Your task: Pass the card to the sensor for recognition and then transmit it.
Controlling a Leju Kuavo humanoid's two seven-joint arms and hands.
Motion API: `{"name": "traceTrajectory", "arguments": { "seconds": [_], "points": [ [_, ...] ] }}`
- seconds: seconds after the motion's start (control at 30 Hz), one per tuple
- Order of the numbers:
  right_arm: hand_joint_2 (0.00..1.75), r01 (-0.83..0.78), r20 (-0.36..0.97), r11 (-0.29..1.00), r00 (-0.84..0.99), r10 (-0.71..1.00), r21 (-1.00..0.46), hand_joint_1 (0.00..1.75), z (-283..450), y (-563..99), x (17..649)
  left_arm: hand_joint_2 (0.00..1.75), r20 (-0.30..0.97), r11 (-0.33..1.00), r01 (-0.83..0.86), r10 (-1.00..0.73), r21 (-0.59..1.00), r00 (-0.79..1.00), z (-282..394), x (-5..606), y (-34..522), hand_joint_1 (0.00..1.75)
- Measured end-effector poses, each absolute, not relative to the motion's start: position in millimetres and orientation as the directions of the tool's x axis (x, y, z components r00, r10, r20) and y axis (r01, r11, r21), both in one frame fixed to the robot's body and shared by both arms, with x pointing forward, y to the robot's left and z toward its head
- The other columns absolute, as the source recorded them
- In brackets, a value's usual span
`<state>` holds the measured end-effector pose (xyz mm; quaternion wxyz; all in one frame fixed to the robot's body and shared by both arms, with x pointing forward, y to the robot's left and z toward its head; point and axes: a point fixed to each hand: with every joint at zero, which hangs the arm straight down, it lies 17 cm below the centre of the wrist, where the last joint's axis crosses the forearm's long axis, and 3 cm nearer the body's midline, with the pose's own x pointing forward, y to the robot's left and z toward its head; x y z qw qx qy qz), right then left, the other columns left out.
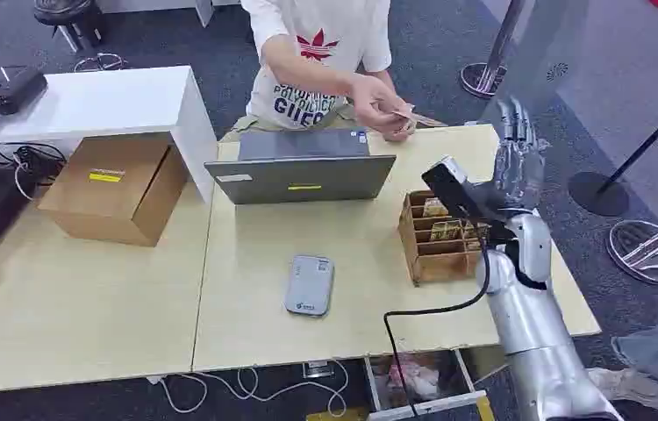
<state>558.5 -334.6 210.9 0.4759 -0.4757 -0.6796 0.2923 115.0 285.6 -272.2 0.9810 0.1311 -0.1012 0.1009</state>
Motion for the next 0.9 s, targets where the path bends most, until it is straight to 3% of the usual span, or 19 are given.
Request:
{"name": "traceTrajectory", "arguments": {
  "seconds": [0.33, 0.4, 0.47, 0.53, 0.73, 0.77, 0.9],
  "points": [
    [1.75, 0.371, 0.340, 0.360, -0.120, 0.933, -0.856, 0.00, 226, -325, 569, 0.00, 0.245, 0.943, -0.234, 0.175, 0.236, 0.954, -271, 119, 286, 0.00],
    [1.75, 0.369, 0.338, 0.358, -0.121, 0.933, -0.858, 1.54, 228, -324, 571, 0.00, 0.247, 0.943, -0.236, 0.177, 0.236, 0.953, -271, 119, 287, 0.00],
    [1.75, 0.369, 0.338, 0.358, -0.120, 0.933, -0.858, 1.64, 229, -324, 572, 0.00, 0.252, 0.942, -0.237, 0.176, 0.236, 0.952, -271, 120, 287, 0.00],
    [1.75, 0.368, 0.337, 0.358, -0.122, 0.934, -0.858, 1.55, 229, -323, 572, 0.00, 0.253, 0.942, -0.238, 0.177, 0.236, 0.951, -271, 120, 287, 0.00],
    [1.75, 0.366, 0.339, 0.364, -0.133, 0.931, -0.856, 1.55, 229, -321, 573, 0.00, 0.260, 0.942, -0.241, 0.178, 0.235, 0.949, -271, 121, 287, 0.00],
    [1.75, 0.365, 0.338, 0.364, -0.135, 0.931, -0.857, 1.48, 228, -320, 573, 0.00, 0.263, 0.942, -0.241, 0.177, 0.235, 0.948, -270, 122, 287, 0.00],
    [1.75, 0.367, 0.342, 0.367, -0.136, 0.930, -0.854, 1.54, 229, -320, 573, 0.00, 0.267, 0.942, -0.241, 0.176, 0.235, 0.947, -270, 122, 287, 0.00]
  ]
}}
